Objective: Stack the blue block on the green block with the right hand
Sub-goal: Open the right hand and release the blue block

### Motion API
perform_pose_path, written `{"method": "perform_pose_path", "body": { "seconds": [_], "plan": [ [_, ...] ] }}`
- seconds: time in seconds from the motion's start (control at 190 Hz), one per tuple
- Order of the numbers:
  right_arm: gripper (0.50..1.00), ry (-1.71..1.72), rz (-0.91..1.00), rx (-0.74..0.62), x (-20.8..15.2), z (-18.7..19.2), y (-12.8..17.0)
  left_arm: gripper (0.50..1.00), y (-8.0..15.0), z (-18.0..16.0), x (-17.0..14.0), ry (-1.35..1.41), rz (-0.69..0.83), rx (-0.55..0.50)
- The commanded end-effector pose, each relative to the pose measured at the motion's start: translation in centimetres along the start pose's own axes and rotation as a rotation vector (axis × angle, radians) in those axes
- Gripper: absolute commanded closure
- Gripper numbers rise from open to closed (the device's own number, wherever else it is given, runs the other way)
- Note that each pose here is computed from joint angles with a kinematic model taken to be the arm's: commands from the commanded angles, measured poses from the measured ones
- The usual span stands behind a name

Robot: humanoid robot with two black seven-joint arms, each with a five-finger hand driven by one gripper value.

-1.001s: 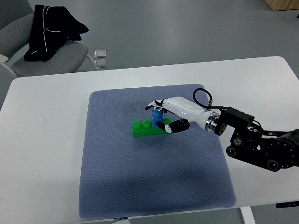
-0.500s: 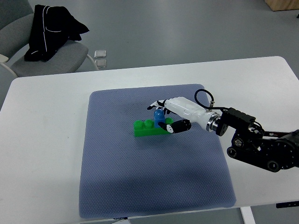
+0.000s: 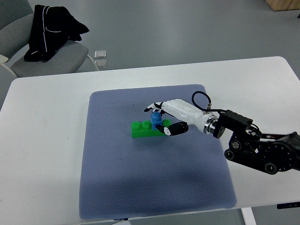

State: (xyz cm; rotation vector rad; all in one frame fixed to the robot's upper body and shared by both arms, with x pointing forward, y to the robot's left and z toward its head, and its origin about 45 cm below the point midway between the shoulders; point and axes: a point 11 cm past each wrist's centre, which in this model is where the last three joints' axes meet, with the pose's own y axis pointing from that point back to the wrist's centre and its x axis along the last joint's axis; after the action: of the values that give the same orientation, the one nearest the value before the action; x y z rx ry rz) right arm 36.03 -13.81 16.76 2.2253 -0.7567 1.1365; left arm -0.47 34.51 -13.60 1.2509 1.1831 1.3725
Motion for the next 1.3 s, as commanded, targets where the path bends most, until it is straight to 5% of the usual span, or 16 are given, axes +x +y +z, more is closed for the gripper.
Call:
{"method": "perform_pose_path", "body": {
  "seconds": [0.0, 0.327, 0.416, 0.585, 1.296],
  "plan": [
    [0.777, -0.002, 0.003, -0.001, 0.1, 0.0, 0.0, 0.500, 0.0, 0.0, 0.0, 0.000, 0.000, 0.000],
    [0.709, -0.004, 0.004, -0.005, 0.2, 0.1, 0.0, 0.500, 0.0, 0.0, 0.0, 0.000, 0.000, 0.000],
    [0.634, -0.010, 0.007, -0.006, 0.5, 0.2, 0.1, 0.500, 0.0, 0.0, 0.0, 0.000, 0.000, 0.000],
    [0.587, -0.015, 0.015, 0.004, 1.4, -0.1, 0.2, 0.500, 0.0, 0.0, 0.0, 0.000, 0.000, 0.000],
    [0.587, 0.017, -0.006, 0.062, 4.1, 0.1, 2.9, 0.500, 0.0, 0.0, 0.0, 0.000, 0.000, 0.000]
  ]
}}
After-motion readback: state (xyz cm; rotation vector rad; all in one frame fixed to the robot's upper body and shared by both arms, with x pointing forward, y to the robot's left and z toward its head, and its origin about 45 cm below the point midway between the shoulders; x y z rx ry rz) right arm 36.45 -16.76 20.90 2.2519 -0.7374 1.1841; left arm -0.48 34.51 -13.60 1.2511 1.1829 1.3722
